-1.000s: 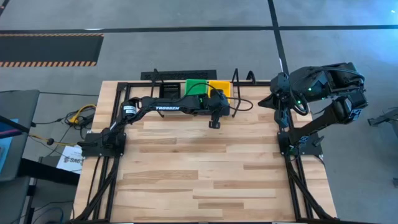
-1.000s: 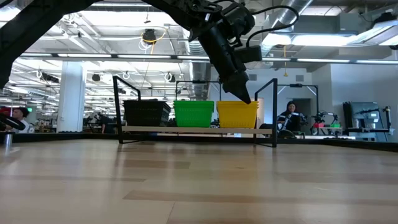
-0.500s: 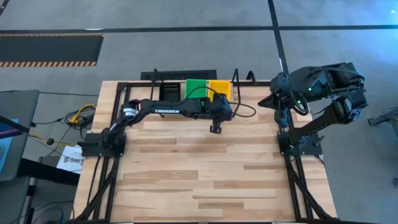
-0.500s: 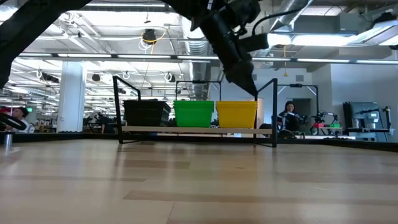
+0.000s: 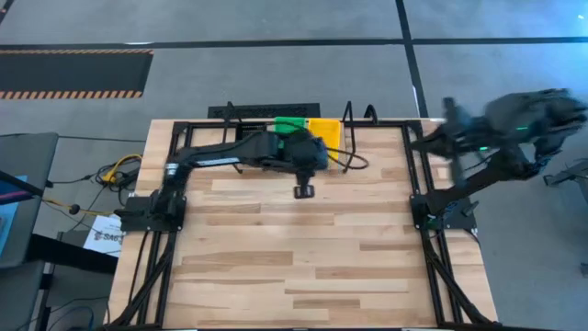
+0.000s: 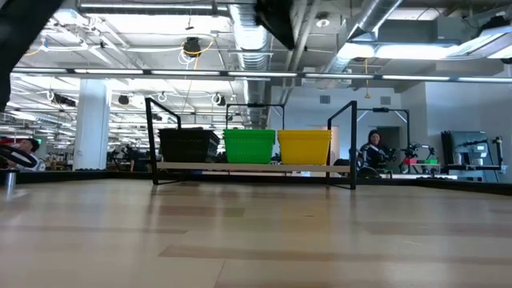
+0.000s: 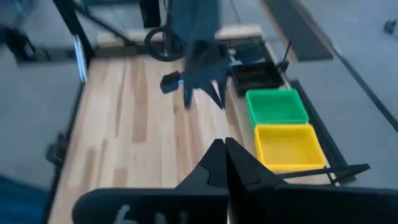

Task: Stack baskets on shelf by color
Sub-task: Return to Home Position

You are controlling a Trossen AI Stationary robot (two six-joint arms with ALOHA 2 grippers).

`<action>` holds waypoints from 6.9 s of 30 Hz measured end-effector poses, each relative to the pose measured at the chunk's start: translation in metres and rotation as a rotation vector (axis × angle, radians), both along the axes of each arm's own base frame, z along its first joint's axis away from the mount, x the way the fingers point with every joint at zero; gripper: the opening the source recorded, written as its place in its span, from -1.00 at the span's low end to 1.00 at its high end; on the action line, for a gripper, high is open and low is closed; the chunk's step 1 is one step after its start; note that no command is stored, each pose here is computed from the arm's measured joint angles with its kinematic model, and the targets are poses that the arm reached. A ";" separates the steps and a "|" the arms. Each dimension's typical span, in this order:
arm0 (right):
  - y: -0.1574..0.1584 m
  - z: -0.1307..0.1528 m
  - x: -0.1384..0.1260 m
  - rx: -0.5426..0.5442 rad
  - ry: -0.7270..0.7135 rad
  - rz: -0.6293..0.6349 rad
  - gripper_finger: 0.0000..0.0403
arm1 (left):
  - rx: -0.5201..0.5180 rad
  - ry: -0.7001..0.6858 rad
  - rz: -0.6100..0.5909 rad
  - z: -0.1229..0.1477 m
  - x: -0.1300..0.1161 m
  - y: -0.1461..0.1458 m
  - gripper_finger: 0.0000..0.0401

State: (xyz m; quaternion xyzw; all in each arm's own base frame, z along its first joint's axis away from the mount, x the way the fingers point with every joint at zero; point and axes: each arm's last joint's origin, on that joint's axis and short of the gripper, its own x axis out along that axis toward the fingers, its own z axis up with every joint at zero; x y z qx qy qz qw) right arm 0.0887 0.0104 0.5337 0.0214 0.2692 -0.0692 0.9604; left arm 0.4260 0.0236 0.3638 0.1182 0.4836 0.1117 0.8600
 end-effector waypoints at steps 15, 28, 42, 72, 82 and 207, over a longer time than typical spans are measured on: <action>-0.014 -0.035 -0.071 0.063 -0.257 0.132 -1.00 | -0.258 -0.573 0.423 -0.001 -0.213 -0.105 -1.00; 0.015 -0.172 -0.019 0.242 -0.670 0.255 -1.00 | -0.584 -0.847 0.369 -0.107 -0.318 -0.102 -1.00; 0.032 -0.283 0.023 0.387 -0.689 0.065 -1.00 | -0.674 -0.956 0.262 -0.146 -0.363 -0.057 -1.00; 0.007 -0.318 0.032 0.470 -0.576 -0.130 -0.84 | -0.641 -0.995 0.350 -0.174 -0.366 -0.050 -1.00; -0.046 -0.315 0.037 0.416 -0.603 -0.043 -0.84 | -0.502 -1.038 0.404 -0.168 -0.359 -0.040 -1.00; 0.003 -0.335 0.002 0.103 -0.825 0.363 -0.83 | -0.182 -1.250 0.094 -0.180 -0.333 -0.027 -1.00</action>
